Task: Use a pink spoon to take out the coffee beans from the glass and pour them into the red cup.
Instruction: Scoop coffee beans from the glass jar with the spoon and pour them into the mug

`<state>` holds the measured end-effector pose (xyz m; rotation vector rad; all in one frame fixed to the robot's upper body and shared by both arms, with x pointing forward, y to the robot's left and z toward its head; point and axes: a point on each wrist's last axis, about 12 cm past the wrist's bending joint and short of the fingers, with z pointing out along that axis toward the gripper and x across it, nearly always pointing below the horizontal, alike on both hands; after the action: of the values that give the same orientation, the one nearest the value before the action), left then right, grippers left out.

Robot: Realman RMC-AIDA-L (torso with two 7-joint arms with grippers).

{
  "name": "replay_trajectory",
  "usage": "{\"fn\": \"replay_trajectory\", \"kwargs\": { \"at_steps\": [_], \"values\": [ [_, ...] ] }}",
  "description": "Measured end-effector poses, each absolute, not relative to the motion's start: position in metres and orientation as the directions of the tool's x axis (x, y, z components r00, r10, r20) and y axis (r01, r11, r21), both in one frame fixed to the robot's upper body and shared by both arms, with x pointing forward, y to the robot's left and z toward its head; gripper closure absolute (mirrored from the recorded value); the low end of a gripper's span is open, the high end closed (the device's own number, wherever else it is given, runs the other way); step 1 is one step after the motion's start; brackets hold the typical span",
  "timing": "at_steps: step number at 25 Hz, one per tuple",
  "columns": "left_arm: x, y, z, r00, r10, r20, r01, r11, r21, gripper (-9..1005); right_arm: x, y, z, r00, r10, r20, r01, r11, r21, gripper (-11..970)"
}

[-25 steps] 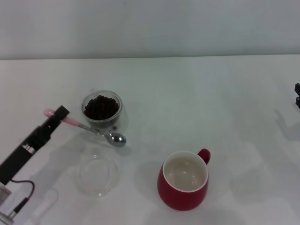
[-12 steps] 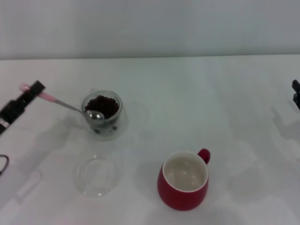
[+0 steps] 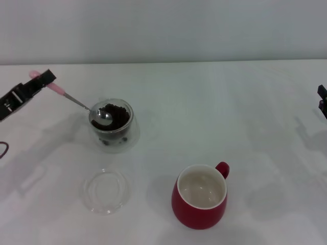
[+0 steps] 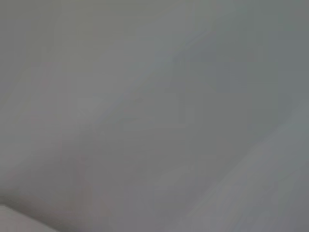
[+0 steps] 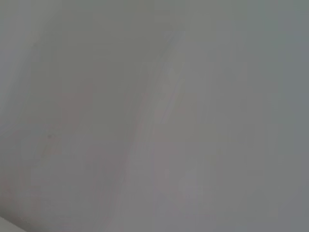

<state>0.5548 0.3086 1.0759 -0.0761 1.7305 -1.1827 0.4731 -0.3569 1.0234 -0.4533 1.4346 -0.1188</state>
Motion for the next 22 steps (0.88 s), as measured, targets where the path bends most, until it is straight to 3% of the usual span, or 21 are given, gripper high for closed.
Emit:
{"fn": "replay_trajectory", "kwargs": {
  "at_steps": [22],
  "values": [
    [0.605,0.285,1.083,-0.518,-0.393,-0.760,0.401,0.673,-0.621,865,0.481,-0.351,1.024,0.145,-0.319,-0.937,-0.219,0.913,-0.345,393]
  ]
}}
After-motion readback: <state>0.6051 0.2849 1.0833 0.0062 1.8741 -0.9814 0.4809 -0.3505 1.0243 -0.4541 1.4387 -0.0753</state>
